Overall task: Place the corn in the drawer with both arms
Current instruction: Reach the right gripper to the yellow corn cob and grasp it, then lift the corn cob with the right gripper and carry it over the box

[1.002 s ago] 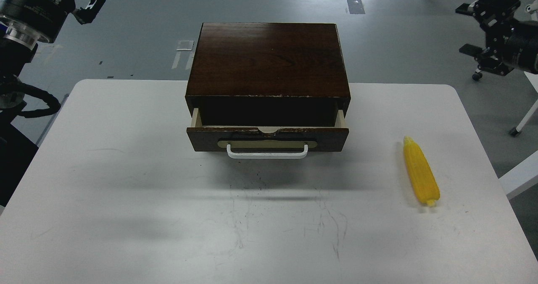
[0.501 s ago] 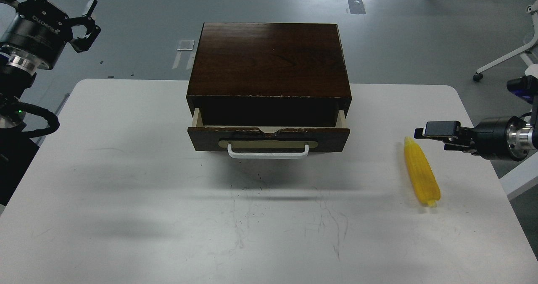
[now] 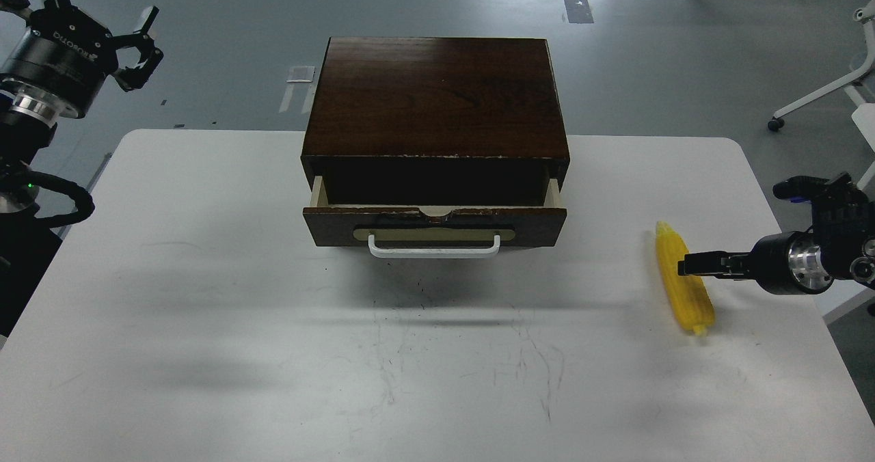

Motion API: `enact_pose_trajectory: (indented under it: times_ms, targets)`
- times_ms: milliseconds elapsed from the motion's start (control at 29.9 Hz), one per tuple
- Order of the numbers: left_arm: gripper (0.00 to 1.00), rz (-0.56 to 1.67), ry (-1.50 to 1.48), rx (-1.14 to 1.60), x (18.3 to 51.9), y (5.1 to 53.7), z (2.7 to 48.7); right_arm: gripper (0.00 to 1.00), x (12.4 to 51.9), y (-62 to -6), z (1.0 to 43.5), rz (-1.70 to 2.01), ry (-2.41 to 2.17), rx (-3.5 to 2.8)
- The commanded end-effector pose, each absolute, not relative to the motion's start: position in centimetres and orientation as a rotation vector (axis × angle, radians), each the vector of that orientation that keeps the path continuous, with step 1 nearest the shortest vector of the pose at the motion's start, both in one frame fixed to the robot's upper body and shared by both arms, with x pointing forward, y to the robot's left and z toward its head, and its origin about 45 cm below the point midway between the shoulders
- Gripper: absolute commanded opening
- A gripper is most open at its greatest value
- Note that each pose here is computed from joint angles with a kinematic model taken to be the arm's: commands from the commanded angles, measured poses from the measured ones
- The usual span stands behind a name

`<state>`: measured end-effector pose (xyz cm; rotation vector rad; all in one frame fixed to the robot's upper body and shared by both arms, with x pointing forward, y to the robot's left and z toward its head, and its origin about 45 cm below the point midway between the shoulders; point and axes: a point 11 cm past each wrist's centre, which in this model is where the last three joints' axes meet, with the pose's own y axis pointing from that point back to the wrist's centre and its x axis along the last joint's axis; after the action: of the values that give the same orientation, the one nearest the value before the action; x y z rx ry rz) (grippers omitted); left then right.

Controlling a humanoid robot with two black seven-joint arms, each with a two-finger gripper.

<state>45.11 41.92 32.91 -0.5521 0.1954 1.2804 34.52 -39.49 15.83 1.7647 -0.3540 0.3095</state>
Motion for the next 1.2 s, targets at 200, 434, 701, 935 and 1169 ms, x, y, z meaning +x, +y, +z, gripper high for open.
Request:
enact_pose_trajectory:
  times_ms: [200,434,701,935,1169]
  targets:
    - [0.98,1.287,0.201,-0.551,45.1,41.9,32.4,0.78,35.2,-38.2,14.9,0.331,-0.320,1.759]
    - [0.98,1.293,0.193,-0.550,45.0,42.3,32.7,0.28,35.3,-37.6,14.5,0.335,-0.305,1.764]
    - [0.98,1.296,0.191,-0.549,44.9,42.5,32.7,0.13,36.9,-37.5,16.8,0.381,-0.366,1.774]
    - [0.98,1.310,0.171,-0.545,44.7,43.4,33.3,0.12,42.0,-37.5,28.4,0.622,-0.540,1.748]
    - [0.98,1.305,0.164,-0.544,44.8,43.3,33.6,0.05,43.6,-29.4,40.4,1.013,-0.505,1.789]
